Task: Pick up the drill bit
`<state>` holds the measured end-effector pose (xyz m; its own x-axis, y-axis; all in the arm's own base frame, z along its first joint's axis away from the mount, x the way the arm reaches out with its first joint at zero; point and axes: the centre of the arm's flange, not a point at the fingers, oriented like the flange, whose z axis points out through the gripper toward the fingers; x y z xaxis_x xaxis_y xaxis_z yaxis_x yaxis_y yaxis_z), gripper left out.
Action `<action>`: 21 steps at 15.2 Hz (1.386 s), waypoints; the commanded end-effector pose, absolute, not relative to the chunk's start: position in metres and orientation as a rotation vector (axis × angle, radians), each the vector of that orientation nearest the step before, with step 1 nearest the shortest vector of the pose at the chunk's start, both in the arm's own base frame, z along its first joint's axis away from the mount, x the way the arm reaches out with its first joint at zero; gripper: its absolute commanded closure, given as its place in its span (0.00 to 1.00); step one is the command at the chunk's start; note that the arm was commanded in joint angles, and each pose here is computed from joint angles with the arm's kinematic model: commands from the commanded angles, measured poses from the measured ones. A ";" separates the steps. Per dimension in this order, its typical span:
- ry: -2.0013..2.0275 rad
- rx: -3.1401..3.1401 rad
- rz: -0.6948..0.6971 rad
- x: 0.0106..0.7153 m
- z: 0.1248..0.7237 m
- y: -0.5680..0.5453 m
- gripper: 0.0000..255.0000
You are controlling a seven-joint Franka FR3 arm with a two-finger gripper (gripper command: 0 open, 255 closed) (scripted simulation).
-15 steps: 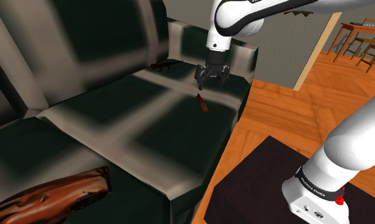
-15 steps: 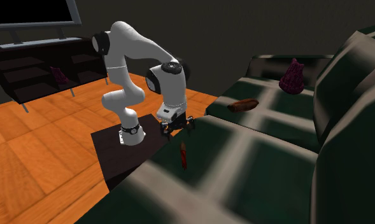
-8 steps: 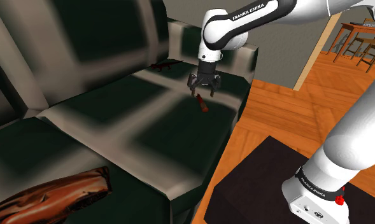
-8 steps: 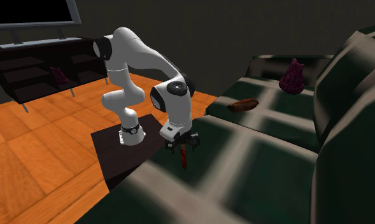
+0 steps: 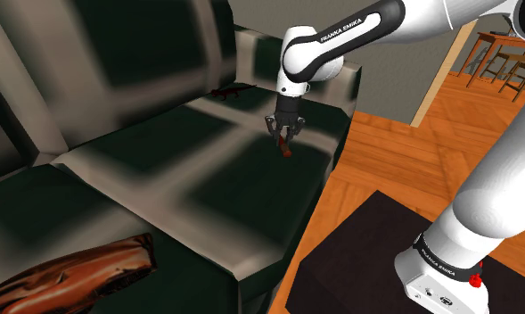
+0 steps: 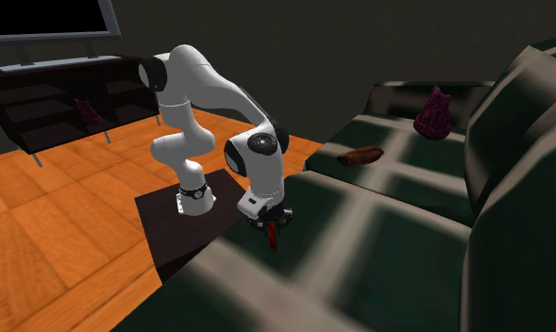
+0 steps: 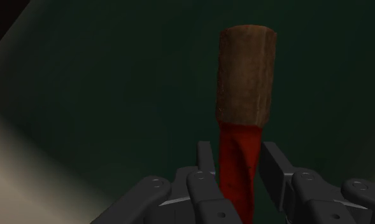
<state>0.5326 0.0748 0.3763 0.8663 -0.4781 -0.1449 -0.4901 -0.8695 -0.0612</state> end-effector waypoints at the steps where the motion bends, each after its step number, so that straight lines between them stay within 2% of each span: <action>1: 0.765 -2.942 0.190 0.533 0.376 0.075 1.00; 8: 0.765 -2.942 0.191 0.533 0.376 0.075 1.00; 21: 0.765 -2.942 0.191 0.533 0.445 0.075 1.00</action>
